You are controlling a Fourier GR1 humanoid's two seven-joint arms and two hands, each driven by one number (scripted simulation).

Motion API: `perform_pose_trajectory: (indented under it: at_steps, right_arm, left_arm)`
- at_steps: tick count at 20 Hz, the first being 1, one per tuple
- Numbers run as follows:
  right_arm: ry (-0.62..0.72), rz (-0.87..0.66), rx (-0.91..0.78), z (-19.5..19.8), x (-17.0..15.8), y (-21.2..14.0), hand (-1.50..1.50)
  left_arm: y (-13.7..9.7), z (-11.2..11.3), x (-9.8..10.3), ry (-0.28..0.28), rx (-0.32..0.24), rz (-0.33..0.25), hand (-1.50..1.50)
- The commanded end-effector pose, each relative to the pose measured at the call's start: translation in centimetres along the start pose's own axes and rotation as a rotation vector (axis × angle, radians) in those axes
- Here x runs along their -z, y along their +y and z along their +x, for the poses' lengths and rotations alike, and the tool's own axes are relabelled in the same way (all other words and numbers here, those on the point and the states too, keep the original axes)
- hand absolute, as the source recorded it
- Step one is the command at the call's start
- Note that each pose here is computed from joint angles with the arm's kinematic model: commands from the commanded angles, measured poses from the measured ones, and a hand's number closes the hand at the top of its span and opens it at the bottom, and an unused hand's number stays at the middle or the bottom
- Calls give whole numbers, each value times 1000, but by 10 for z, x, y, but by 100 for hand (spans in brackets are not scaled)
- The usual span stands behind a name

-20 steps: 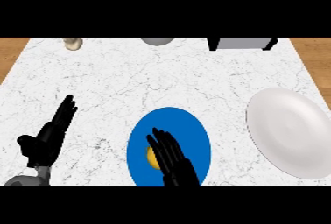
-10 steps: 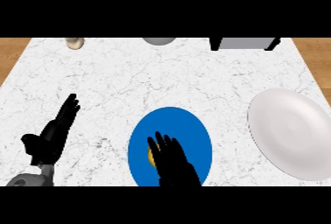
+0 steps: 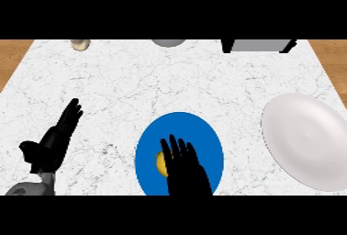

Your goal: Pick the lemon from the plate and place it in the plate

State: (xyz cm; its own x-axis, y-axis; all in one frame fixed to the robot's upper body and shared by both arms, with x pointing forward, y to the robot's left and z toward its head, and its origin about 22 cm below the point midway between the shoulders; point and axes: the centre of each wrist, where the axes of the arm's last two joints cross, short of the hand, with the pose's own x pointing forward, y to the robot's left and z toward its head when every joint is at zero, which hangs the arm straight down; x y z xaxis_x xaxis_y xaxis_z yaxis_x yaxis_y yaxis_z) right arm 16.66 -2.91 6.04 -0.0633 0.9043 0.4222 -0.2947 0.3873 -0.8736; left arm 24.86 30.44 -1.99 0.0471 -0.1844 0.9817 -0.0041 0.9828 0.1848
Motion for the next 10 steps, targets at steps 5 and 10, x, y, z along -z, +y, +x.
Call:
perform_pose_trajectory:
  at_steps: [5,10]
  right_arm:
    - [56,67,-44,-11,29,8,-150]
    - [68,57,-61,-18,51,31,-150]
  left_arm:
    - [4,-3,-5,-15,11,-9,0]
    - [-7,-5,1,13,3,2,0]
